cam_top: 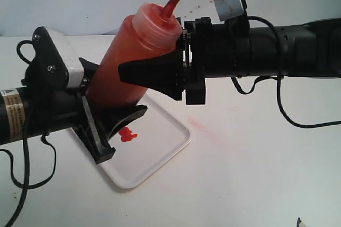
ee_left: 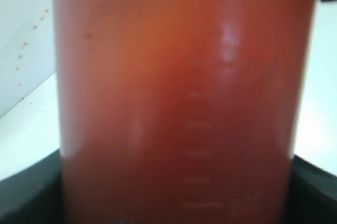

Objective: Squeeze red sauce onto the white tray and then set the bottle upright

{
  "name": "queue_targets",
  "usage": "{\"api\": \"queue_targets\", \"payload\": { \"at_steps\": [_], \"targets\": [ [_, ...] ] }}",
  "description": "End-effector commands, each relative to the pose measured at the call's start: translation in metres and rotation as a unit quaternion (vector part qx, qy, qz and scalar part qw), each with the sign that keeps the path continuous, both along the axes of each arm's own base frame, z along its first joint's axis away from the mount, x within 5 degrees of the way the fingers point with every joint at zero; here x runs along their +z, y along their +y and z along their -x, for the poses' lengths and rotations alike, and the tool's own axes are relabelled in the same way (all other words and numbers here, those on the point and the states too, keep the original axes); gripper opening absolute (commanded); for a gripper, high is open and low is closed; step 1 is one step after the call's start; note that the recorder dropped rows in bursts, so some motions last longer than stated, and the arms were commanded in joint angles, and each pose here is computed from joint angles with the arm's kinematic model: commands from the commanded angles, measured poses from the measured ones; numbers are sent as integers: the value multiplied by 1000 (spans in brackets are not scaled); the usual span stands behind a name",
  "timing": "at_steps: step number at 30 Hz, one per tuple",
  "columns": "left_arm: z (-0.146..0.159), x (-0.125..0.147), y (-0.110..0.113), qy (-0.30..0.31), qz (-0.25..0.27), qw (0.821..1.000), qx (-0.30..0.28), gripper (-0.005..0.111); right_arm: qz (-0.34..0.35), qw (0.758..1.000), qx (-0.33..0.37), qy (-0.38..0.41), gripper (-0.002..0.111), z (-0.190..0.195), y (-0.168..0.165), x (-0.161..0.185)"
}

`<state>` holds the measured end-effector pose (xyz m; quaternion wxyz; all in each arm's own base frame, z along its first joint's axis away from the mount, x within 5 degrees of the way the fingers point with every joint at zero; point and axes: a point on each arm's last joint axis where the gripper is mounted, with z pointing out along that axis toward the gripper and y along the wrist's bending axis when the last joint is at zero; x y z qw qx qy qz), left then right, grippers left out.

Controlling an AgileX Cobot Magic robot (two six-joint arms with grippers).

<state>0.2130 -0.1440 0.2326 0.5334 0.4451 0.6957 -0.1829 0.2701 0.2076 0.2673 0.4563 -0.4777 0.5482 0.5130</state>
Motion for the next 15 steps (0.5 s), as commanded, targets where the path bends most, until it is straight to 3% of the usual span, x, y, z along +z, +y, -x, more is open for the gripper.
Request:
{"api": "queue_targets", "payload": {
  "at_steps": [1,5,10,15],
  "targets": [
    [-7,15,-16,-16,131,991,-32,0,4,1000,24,-8,63,6,3,-2],
    [-11,9,-19,-18,137,990,-35,0,4,1000,24,-8,73,6,3,-2],
    [-14,9,-18,-27,139,990,-26,0,4,1000,24,-17,74,5,2,-2],
    [-14,17,-18,-40,185,982,-23,0,8,999,18,-33,74,4,2,-3]
  ]
}}
